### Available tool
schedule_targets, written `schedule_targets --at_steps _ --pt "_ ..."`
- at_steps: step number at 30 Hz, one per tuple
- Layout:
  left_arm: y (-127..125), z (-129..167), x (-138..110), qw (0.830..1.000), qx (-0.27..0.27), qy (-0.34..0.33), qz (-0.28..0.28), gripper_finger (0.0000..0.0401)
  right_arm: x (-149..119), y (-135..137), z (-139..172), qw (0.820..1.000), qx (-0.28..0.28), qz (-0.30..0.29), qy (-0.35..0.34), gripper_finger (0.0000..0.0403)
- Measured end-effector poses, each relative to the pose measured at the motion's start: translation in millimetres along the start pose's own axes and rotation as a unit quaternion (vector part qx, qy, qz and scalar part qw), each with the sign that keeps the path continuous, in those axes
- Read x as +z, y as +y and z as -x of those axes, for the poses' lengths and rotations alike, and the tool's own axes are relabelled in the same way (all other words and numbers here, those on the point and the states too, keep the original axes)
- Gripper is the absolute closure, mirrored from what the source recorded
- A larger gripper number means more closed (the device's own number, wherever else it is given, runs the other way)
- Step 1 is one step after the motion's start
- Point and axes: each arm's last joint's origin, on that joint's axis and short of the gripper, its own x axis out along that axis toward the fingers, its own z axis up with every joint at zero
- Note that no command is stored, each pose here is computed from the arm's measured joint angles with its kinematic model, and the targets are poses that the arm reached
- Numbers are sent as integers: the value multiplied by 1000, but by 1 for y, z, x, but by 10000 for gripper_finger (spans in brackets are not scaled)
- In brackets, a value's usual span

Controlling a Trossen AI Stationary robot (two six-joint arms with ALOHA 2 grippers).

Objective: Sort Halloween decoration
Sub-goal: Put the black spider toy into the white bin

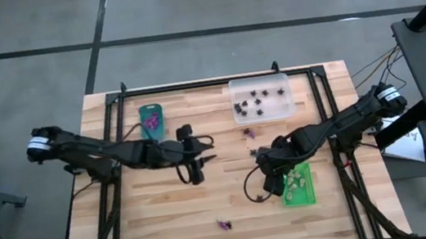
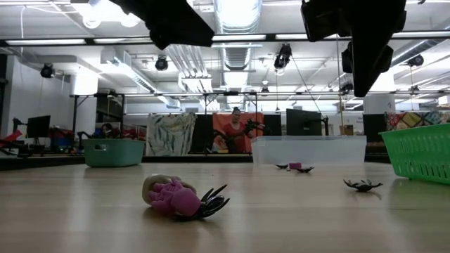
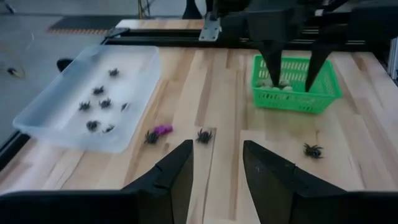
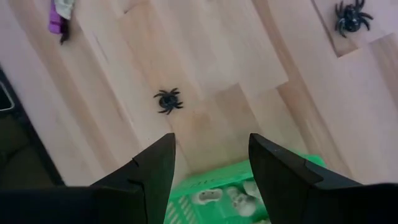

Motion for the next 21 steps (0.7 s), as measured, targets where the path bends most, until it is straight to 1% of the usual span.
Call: schedule_targets --at_steps 2,6,8,9,11,13,14,16,21 --pt "-5 -8 -2 1000 -2 -7 -8 278 1 -2 0 1000 -20 -4 -14 207" --pt "-12 -29 -7 1000 -3 -24 -13 278 6 -12 1 997 -60 -37 -33 207" --pt "-15 -41 -11 999 -3 -33 -19 278 9 -16 1 997 -64 -26 -35 207" --pt "-17 -47 -13 999 -3 -39 -23 278 10 -17 1 997 -66 -3 -34 207" --pt "-21 -58 -19 998 -4 -49 -31 278 11 -18 1 995 -74 61 -35 207" --pt "-24 -70 -25 998 -3 -57 -36 278 11 -19 -2 987 -81 131 -35 207" --pt "-25 -76 -28 997 -3 -61 -37 278 10 -20 -4 983 -84 157 -36 207" --pt "-26 -86 -34 997 2 -70 -33 278 12 -24 -8 976 -91 192 -48 207" --pt "-19 -113 -53 997 20 -69 -26 280 12 -35 -27 961 -91 250 -80 207"
